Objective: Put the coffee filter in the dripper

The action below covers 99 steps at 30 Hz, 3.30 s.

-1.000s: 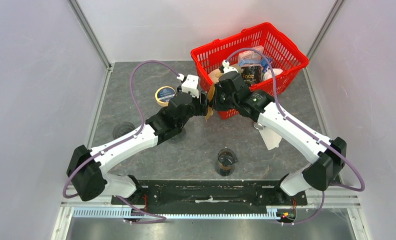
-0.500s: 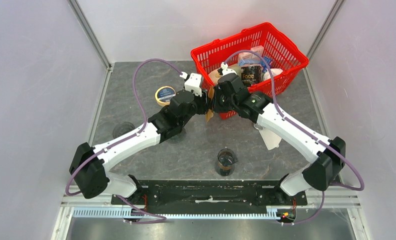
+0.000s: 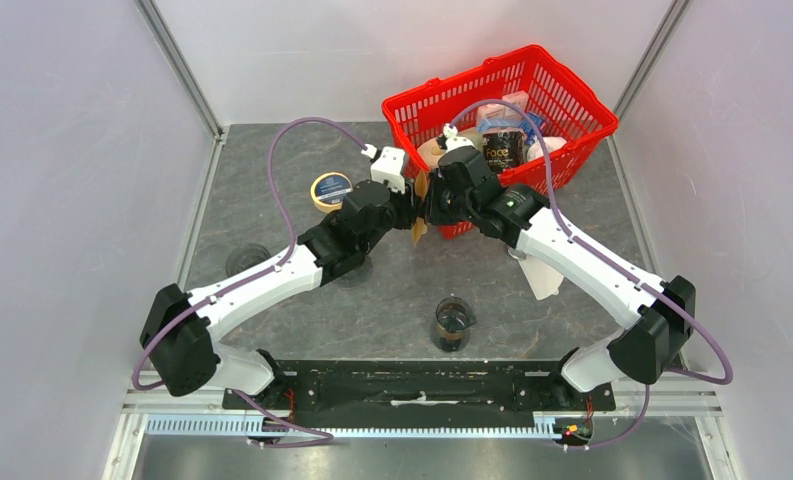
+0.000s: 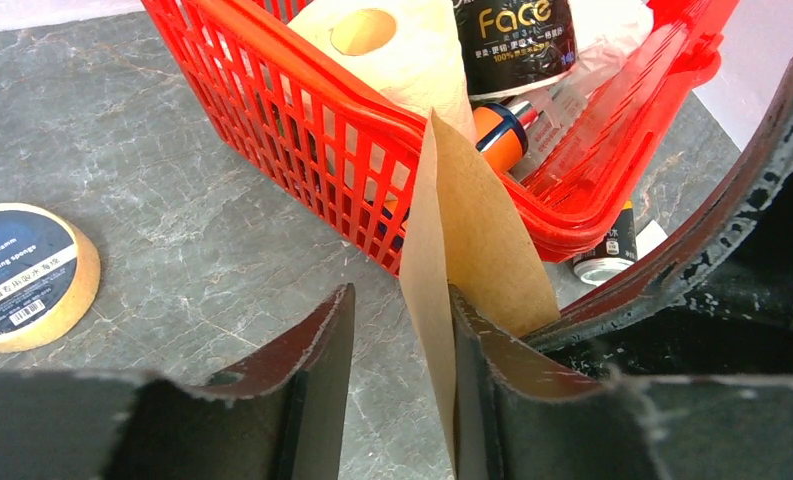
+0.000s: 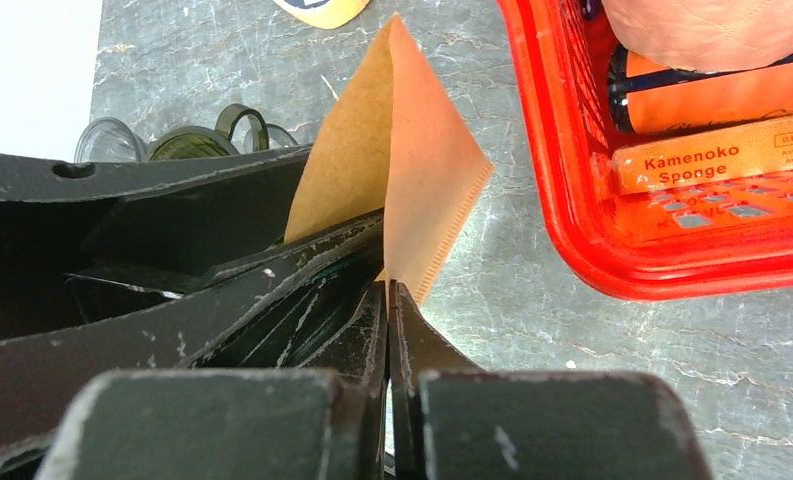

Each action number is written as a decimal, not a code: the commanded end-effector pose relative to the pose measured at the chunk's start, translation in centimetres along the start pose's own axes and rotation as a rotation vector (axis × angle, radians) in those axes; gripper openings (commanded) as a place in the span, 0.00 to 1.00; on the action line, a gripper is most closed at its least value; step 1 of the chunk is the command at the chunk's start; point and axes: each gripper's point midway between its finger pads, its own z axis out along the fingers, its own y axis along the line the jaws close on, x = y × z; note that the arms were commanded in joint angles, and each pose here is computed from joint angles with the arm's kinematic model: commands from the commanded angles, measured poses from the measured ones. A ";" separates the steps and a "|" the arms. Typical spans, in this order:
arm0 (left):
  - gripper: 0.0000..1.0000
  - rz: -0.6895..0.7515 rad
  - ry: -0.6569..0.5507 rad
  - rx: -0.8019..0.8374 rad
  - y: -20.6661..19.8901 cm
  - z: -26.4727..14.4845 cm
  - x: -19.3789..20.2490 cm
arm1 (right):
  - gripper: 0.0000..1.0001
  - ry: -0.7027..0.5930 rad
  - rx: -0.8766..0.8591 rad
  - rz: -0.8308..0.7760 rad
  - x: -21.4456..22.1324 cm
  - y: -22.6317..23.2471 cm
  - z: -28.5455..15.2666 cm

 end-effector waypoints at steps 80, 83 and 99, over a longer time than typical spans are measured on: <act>0.04 0.050 0.038 -0.096 1.5 -1.4 -0.5 | 0.31 -0.011 0.013 -0.052 -2.3 -1.0 -0.4; 0.03 0.042 0.036 -0.104 1.6 -1.4 -0.6 | 0.45 -0.030 -0.002 -0.058 -2.6 -0.8 -1.1; 0.02 0.007 0.041 -0.113 1.5 -1.7 -1.1 | 0.97 -0.292 -0.044 -0.043 -4.4 -2.1 -5.9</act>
